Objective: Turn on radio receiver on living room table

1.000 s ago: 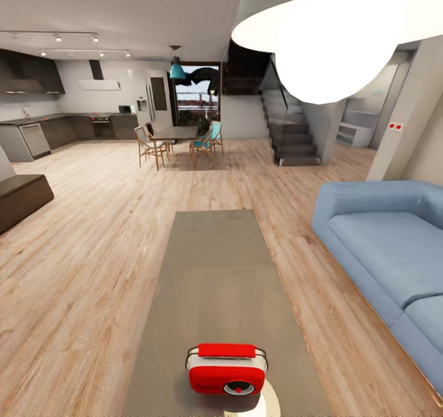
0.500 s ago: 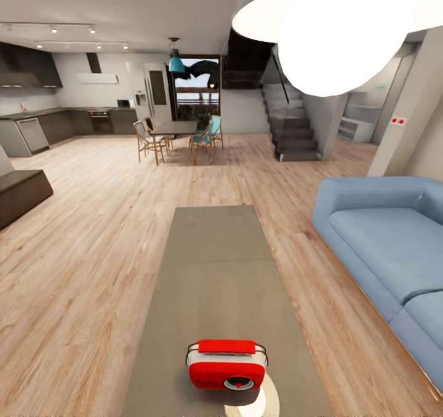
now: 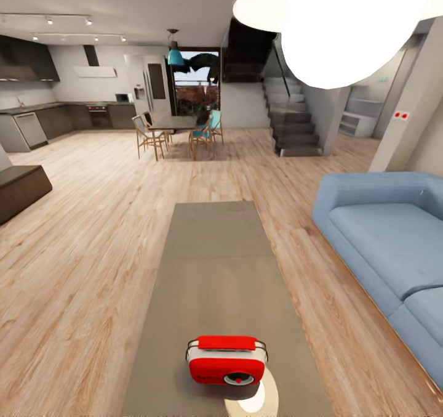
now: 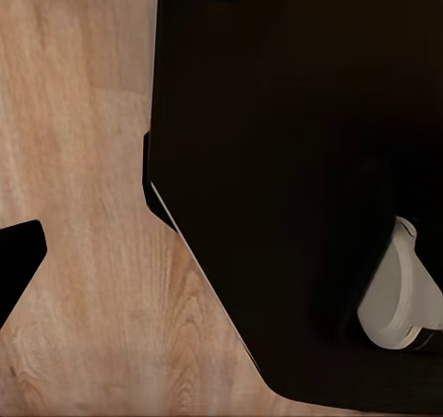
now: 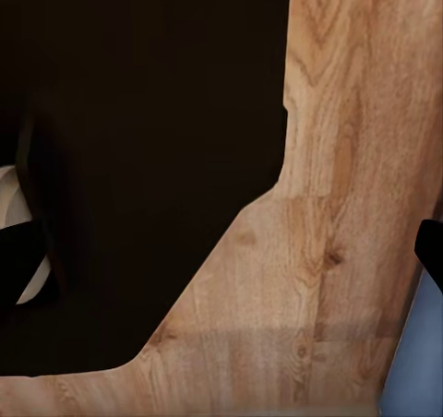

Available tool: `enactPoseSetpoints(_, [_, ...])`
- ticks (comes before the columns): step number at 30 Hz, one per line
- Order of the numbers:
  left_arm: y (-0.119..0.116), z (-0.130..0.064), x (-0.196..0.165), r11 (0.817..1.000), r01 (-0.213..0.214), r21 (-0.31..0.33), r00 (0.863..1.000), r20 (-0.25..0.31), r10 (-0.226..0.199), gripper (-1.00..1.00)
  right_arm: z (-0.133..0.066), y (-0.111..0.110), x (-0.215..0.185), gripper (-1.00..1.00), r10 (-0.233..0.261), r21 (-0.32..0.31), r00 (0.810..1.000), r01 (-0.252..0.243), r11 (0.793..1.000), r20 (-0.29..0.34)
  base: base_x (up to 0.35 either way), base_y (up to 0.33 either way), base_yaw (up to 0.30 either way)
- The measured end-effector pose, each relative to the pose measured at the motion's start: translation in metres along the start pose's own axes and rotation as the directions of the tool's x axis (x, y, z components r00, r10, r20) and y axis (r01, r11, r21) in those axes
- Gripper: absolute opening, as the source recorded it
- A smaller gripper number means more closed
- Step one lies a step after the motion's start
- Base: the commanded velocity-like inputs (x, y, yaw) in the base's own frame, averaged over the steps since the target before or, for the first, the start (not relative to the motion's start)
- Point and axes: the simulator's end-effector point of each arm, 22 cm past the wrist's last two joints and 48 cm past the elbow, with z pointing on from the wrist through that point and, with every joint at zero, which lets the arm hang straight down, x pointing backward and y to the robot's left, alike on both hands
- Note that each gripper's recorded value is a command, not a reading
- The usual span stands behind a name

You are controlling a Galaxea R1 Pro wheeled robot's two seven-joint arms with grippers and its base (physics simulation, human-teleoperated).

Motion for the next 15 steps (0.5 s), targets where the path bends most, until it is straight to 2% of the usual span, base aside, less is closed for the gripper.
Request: enactPoseSetpoints(15, [0.0012, 0.0, 0.0092, 1.0, 0.001, -0.003, 1.0, -0.024, -0.001, 1.0, -0.0003, -0.0001, 0.0097, 1.0, 0.0, 0.0, 1.0, 0.0, 1.0, -0.025, 0.0, 0.0, 0.0])
